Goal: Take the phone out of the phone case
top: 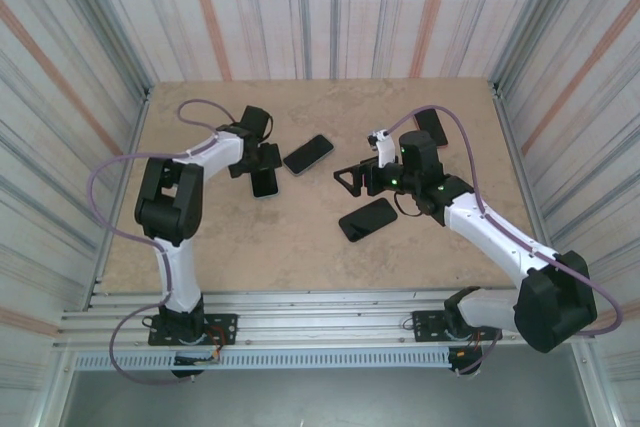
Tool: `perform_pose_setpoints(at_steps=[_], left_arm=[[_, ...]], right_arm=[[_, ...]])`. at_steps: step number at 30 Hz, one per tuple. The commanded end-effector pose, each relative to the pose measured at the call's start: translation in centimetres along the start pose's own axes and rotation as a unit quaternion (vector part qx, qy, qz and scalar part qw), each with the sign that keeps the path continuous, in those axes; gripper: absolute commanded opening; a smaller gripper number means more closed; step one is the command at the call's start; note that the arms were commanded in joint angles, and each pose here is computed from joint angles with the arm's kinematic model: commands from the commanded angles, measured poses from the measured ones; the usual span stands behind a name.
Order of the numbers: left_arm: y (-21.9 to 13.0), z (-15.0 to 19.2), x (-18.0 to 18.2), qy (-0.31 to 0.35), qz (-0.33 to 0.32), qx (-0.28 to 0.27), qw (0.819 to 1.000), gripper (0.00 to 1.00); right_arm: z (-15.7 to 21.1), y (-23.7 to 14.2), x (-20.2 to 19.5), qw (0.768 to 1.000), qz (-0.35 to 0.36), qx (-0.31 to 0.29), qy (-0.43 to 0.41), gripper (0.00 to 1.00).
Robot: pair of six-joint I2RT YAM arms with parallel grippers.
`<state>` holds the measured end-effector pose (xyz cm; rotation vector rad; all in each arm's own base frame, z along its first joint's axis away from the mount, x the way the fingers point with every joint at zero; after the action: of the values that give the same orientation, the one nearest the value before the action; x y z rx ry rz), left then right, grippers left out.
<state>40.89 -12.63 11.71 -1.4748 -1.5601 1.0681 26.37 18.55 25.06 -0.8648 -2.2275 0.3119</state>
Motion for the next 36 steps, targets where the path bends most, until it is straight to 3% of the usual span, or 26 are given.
perform_pose_setpoints(at_steps=[1, 12, 24, 29, 36], left_arm=[[0.5, 0.1, -0.6, -0.004, -0.014, 0.009, 1.0, 0.97], [1.9, 0.7, -0.9, -0.006, -0.049, 0.034, 0.998, 0.91], [3.6, 1.8, -1.0, 0.0, -0.062, 0.062, 0.996, 0.69], [2.0, 0.9, -1.2, -0.005, -0.047, 0.045, 0.998, 0.66], [-3.2, -1.6, -1.5, -0.016, 0.007, -0.003, 1.0, 0.64]], right_arm=[[-0.2, 0.1, 0.1, 1.0, 0.008, 0.001, 0.009, 0.99], [0.3, 0.1, -0.3, 1.0, 0.022, 0.006, 0.01, 0.99], [0.2, 0.4, -0.4, 1.0, 0.019, 0.005, 0.012, 0.99], [0.2, 0.7, -0.3, 1.0, 0.001, -0.005, 0.031, 0.99], [0.6, 2.3, -0.5, 0.996, -0.039, -0.007, 0.084, 1.0]])
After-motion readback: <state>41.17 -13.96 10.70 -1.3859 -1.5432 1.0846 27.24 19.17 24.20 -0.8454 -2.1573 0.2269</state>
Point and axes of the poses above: each hand's point on the last joint's axis, 136 mm out from that joint toward the fingers, its own y axis out along the fingers, its own x axis along the line the jaws close on, z = x × y, the point moved 8 cm from there along -y, back along the fingers, and after that the axes turned 7 degrees about y, right-handed, at the moved point
